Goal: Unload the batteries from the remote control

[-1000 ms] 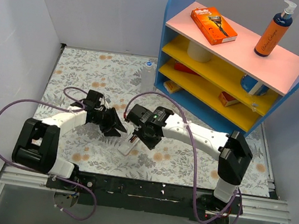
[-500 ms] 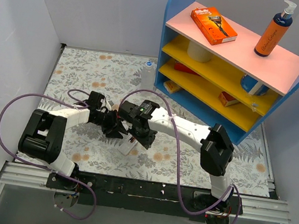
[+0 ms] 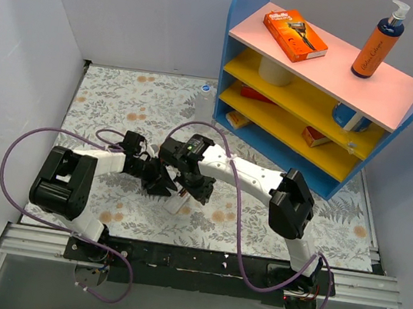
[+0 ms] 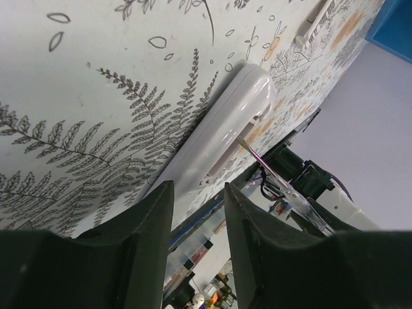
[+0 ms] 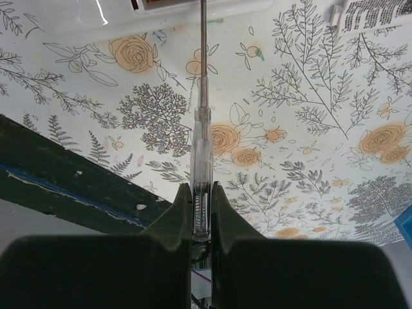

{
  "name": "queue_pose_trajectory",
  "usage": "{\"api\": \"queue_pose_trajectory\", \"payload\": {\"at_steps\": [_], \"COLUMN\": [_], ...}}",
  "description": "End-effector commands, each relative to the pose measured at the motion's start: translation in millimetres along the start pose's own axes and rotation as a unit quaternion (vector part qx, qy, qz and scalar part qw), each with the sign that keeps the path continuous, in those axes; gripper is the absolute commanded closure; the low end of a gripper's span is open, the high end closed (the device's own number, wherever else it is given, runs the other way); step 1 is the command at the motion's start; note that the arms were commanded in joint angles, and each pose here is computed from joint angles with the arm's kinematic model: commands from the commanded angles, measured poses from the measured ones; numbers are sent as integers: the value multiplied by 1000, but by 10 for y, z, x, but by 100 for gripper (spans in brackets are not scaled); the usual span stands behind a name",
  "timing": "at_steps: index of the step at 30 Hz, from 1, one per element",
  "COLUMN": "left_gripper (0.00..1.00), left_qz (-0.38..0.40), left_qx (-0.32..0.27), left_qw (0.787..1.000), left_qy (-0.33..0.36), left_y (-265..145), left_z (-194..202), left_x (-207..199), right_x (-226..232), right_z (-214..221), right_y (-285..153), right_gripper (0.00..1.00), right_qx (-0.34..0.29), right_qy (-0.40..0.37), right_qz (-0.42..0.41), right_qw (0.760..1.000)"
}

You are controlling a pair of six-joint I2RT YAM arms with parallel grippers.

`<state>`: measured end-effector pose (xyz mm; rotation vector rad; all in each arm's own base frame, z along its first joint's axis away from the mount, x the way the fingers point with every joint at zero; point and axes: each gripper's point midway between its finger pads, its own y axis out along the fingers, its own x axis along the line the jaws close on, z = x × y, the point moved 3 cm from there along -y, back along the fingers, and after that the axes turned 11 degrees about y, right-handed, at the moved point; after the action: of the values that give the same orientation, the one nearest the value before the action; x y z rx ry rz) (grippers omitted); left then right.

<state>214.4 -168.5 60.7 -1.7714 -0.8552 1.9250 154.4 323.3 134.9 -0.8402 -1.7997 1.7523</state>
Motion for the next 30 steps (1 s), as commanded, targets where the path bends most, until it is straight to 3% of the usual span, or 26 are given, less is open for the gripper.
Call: {"api": "queue_pose_trajectory", "payload": {"at_steps": [1,21,30], "left_gripper": [64,70,73], "left_qz": [19,17,11], "left_qx": [1,24,26], "left_qw": [1000,999,999], "left_qy": [16,17,16], "left_y": [11,144,173], "left_z": [-4,-64,-93], "left_x": [-32,46,77], "right_x": [2,-5,-8], "right_z": [-1,30,-175], "right_y": [-86,187,111], "right_gripper": [99,99,99], "right_qx": [3,37,-18], "right_qy": [1,-55,-53], "right_qz": [-4,1,15], "right_qw": [1000,998,998]}}
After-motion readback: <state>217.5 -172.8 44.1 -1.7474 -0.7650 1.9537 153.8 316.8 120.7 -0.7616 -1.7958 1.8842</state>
